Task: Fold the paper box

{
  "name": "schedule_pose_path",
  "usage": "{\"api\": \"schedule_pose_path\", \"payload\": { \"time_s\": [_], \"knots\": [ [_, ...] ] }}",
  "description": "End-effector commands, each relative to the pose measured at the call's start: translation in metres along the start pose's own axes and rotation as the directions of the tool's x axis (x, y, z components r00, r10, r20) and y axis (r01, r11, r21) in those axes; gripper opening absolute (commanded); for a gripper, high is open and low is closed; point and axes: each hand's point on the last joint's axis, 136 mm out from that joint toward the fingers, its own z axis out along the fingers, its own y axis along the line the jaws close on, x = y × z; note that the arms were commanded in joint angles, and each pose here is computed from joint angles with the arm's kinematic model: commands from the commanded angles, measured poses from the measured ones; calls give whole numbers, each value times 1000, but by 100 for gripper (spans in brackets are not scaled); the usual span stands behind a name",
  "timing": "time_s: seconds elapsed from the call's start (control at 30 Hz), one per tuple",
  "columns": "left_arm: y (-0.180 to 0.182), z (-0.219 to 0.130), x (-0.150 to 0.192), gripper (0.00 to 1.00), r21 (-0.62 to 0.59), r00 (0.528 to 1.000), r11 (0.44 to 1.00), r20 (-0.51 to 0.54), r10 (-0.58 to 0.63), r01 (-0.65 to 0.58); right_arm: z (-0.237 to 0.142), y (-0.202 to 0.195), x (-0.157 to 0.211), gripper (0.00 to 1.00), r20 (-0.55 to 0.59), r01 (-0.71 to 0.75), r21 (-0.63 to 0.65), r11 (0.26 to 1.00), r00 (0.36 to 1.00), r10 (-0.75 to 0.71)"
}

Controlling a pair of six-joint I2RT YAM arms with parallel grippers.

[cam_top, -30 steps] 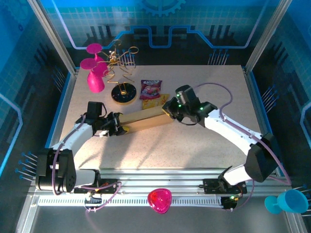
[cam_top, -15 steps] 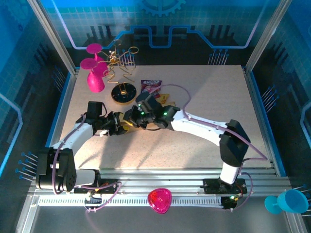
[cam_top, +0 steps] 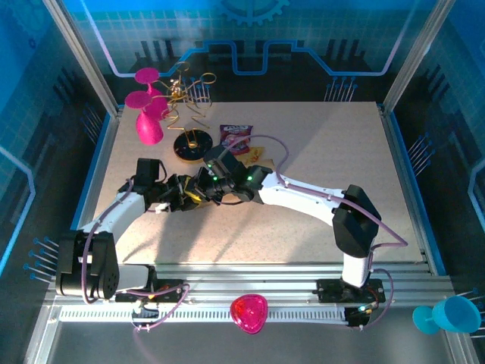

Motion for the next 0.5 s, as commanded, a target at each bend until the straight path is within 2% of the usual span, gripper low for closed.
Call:
{"api": "schedule_pose_path", "payload": {
  "time_s": [0.0,0.2,0.47],
  "knots": [
    [13,7,-39,5,0,970,981,149,-193,195,-13,32,-3,15,21,-15,-82,997,1000,17],
    [13,8,-39,5,0,970,981,151,-192,194,-13,38,-6,14,29,-33,-88,996,999,36],
    [13,7,-39,5,2,970,981,149,-194,196,14,15,-14,14,12,-70,-16,997,997,70]
  ]
}}
